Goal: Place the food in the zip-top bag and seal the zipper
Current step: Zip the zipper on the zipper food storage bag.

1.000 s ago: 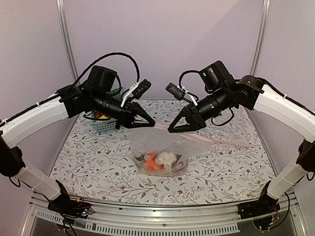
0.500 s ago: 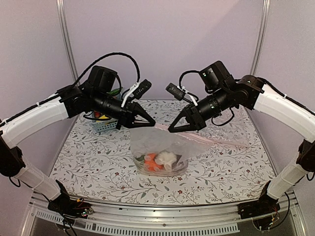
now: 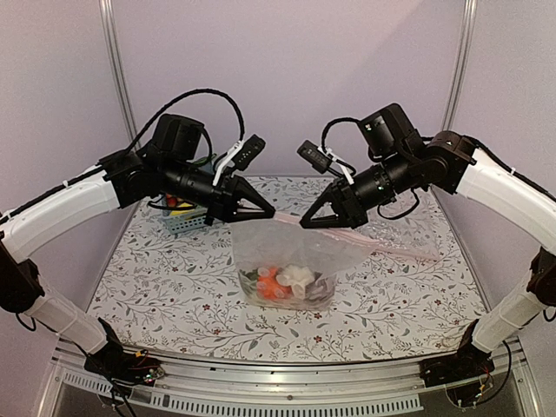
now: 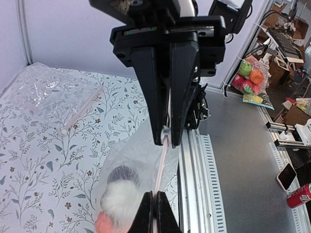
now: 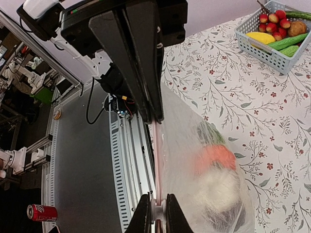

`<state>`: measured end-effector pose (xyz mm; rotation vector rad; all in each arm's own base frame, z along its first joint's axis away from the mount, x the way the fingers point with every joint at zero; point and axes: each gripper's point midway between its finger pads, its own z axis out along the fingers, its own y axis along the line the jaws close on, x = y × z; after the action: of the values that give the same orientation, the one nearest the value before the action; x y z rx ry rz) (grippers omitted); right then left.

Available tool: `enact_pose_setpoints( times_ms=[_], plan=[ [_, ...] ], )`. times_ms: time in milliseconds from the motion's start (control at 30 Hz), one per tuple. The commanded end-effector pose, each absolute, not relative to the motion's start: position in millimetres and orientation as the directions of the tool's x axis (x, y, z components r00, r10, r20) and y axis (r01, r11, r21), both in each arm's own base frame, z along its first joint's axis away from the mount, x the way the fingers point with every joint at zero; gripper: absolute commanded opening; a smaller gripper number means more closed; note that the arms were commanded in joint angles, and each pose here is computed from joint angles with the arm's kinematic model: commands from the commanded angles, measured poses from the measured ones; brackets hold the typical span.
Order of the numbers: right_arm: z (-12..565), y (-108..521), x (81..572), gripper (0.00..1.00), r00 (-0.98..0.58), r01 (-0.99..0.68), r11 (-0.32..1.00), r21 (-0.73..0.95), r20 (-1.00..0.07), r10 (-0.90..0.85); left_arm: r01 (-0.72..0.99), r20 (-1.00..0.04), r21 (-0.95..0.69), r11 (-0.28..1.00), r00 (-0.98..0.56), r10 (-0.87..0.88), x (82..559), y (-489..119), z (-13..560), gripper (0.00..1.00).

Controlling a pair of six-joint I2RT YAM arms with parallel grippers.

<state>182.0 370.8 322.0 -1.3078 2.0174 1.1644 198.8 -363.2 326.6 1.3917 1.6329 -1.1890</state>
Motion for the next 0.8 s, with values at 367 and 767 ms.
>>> enact_pose_setpoints(
  times_ms=[367,767],
  plan=[
    [313,337,165,0.0,-0.456,-0.888,0.244,0.389,-0.682,-0.572,0.976,-0.919,-0.177,0.124,-0.209,0.334,225,-333,339,0.0],
    [307,333,166,0.0,-0.463,-0.885,0.267,0.382,-0.665,-0.586,0.974,-0.921,-0.171,0.151,-0.212,0.326,233,-327,340,0.0]
  ],
)
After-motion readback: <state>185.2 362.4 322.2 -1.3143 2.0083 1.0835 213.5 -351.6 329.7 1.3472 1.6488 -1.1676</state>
